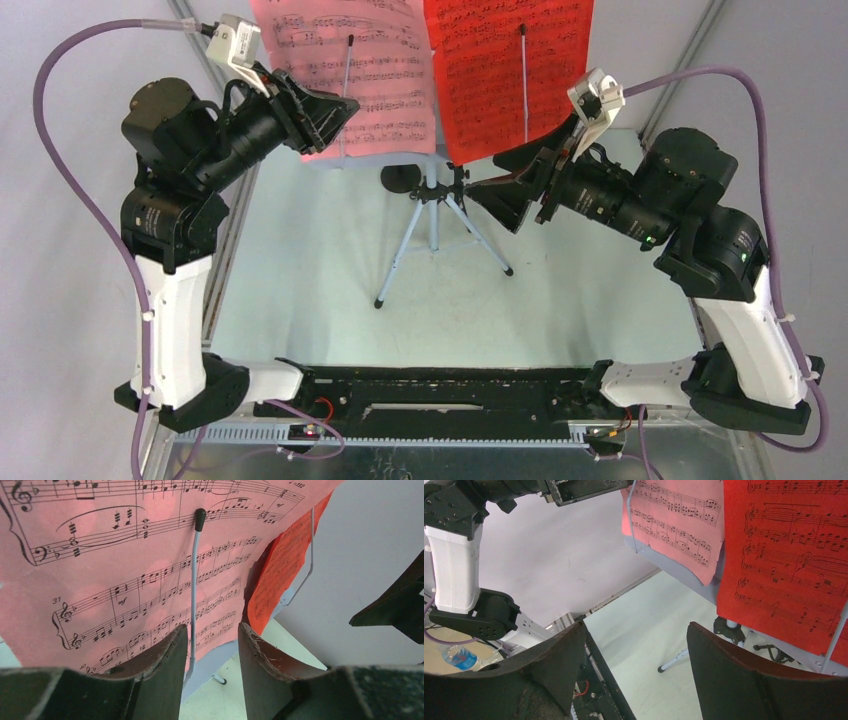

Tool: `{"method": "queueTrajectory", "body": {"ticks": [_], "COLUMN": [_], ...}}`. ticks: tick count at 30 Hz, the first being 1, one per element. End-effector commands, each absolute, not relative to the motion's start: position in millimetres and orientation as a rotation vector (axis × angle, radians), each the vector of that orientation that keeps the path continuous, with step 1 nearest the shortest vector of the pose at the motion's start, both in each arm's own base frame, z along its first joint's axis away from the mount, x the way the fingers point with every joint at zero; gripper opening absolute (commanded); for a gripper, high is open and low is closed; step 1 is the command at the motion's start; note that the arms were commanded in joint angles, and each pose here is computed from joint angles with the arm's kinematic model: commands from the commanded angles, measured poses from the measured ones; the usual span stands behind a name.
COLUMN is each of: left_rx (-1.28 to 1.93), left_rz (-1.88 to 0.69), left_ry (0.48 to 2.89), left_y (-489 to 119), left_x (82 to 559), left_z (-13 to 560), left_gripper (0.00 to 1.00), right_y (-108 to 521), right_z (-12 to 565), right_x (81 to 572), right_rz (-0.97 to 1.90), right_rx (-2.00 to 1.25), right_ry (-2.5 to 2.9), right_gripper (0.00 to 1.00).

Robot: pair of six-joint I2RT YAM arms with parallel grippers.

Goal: Pack up the instrument practice props

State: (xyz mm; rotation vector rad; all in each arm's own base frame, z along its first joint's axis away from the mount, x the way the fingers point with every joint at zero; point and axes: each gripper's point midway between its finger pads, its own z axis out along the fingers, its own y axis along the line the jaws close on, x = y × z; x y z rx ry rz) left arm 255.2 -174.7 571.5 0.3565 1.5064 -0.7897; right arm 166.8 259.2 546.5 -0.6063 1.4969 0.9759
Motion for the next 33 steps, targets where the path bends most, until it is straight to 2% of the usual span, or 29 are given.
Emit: {"method": "queueTrajectory", "body": {"ticks": [1, 9, 22, 24, 31, 33], "left_rx": [0.343, 0.319, 0.371, 0.372, 0.373, 0.374], "left_rz": [-0.741, -0.686, -0.760, -0.764, -0.760, -0.757], "left_ry": [1.469, 1.469, 1.504, 1.505, 1.496, 1.498], "left_y": [-165.8, -156.5, -174.5, -175.3, -174.0, -174.0], "left_x": [255.6, 257.3, 266.5, 266.9, 264.4, 265.0], "left_z": [577.8, 576.7, 561.7, 561.2, 561.7, 560.4], "left_gripper": [0.49, 0.50, 0.48, 0.44, 0.18, 0.15], "right_y": [254.0, 257.2, 260.5, 260.7, 262.9, 266.5], "right_z": [554.0, 551.6, 551.2, 551.5, 559.0, 565.8], "right_x": [166.0, 167.0, 167.4, 166.8, 170.8, 171.6], "right_rz": [0.965, 0.968, 0.976, 0.978, 0.959, 0.948], "right_rx": [-0.601, -0.608, -0.609, -0.610, -0.614, -0.639], "right_ry": [1.456, 1.460, 1.458, 1.457, 1.408, 1.349], "right_gripper": [0.81, 0.82, 0.82, 0.82, 0.82, 0.83]}}
